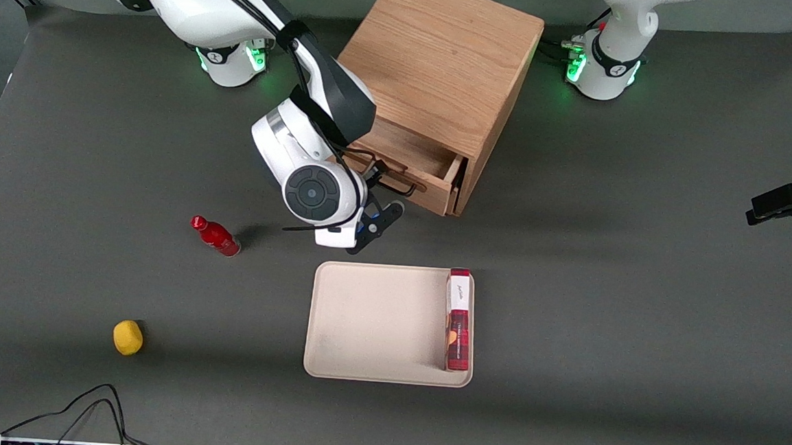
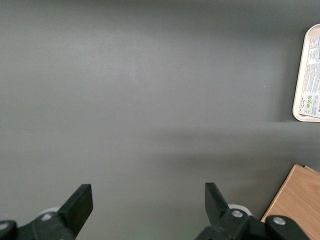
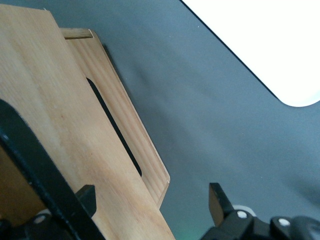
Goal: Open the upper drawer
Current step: 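Pull the upper drawer outward from the cabinet with the right gripper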
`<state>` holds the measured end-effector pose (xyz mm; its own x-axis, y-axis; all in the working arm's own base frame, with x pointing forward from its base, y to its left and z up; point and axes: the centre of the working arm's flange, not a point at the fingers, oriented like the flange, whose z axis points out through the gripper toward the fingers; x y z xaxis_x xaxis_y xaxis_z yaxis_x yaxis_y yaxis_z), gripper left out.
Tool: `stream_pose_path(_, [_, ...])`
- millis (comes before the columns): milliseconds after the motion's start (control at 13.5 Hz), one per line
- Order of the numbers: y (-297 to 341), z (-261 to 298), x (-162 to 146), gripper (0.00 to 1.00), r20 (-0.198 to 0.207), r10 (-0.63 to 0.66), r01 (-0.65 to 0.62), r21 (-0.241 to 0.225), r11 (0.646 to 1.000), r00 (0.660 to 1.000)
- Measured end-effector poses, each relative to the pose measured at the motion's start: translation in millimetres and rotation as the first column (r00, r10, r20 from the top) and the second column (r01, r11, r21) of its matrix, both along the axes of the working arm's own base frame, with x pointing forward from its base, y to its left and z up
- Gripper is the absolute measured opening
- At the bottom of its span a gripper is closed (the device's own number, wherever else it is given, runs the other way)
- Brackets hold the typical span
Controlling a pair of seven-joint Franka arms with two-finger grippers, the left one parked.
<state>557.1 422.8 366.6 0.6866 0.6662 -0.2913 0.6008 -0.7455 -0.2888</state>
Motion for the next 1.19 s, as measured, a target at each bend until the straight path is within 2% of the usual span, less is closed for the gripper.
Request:
stream_pose_path(742, [-11.8, 1.7, 12.2, 1.00, 0.039, 0.096, -0.097, 0.021, 0.995, 0.995])
stream_pose_path(1188, [-8.1, 6.0, 21.0, 1.00, 0.102, 0.082, -0.087, 0.051, 0.995, 0.991])
